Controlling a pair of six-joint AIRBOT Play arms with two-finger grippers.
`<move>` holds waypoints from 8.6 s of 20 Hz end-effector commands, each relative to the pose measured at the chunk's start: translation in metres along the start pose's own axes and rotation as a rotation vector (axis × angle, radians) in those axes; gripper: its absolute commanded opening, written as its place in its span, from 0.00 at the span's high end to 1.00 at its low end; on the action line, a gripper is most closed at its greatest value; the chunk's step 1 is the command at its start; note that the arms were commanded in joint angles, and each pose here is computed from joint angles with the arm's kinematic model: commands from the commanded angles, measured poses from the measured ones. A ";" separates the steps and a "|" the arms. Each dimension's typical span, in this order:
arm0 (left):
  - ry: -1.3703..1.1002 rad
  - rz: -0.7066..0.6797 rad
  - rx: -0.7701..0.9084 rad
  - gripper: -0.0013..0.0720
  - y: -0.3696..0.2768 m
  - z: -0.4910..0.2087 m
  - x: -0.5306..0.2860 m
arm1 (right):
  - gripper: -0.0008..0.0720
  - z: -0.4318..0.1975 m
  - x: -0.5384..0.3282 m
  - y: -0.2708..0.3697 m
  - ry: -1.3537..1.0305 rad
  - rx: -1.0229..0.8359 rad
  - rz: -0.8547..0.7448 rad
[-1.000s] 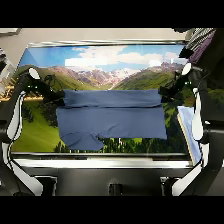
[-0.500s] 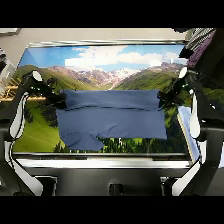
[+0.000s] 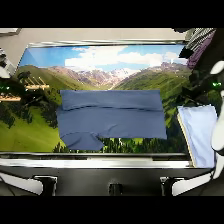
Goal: Fold the clothes and pants, and hang the long-sleeved shirts on hangers.
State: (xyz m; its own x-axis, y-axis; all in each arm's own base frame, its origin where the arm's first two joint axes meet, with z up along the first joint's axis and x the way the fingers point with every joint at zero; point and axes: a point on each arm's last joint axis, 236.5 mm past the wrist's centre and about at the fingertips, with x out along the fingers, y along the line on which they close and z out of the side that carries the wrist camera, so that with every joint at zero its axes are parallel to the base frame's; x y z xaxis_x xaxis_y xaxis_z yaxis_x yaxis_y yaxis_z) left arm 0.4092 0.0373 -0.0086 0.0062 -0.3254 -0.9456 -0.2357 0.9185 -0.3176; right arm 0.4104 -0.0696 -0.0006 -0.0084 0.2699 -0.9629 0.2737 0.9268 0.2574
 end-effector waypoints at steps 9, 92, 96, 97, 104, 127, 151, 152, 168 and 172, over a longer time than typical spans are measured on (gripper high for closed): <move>-0.054 -0.252 -0.348 0.34 -0.021 -0.177 0.086 | 0.33 -0.118 0.046 0.008 0.017 0.055 0.141; -0.153 -0.271 -0.210 0.97 -0.051 -0.203 -0.002 | 0.95 -0.169 0.025 0.046 -0.047 -0.041 0.244; -0.104 -0.256 -0.101 0.97 -0.063 -0.152 0.009 | 0.95 -0.134 0.056 0.042 -0.074 -0.050 0.274; -0.076 -0.251 -0.076 0.97 -0.066 -0.138 0.015 | 0.95 -0.123 0.061 0.045 -0.098 -0.059 0.290; -0.047 -0.244 -0.011 0.97 -0.080 -0.033 0.029 | 0.95 -0.040 0.077 0.056 -0.231 -0.097 0.140; -0.274 0.006 0.179 0.25 -0.079 0.074 -0.034 | 0.11 -0.013 0.056 0.016 -0.088 0.051 0.358; -0.196 -0.257 0.196 0.96 -0.189 0.030 0.019 | 0.95 -0.018 0.008 0.079 -0.154 -0.030 0.346; -0.181 -0.300 0.192 0.96 -0.209 0.022 0.039 | 0.95 -0.021 -0.006 0.080 -0.167 -0.036 0.334; 0.060 -0.601 0.150 0.97 -0.434 -0.123 0.235 | 0.95 -0.064 -0.111 0.101 -0.287 -0.017 0.296; 0.115 -0.604 0.140 0.97 -0.453 -0.138 0.254 | 0.95 -0.062 -0.114 0.103 -0.303 -0.012 0.306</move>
State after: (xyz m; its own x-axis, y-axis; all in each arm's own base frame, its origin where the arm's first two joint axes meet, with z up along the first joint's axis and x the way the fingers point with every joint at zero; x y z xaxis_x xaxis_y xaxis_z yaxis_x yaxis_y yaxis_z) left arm 0.3924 -0.4710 -0.0885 0.0223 -0.8002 -0.5993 -0.0671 0.5969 -0.7995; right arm 0.3797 0.0102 0.1369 0.3425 0.4451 -0.8274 0.2050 0.8240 0.5282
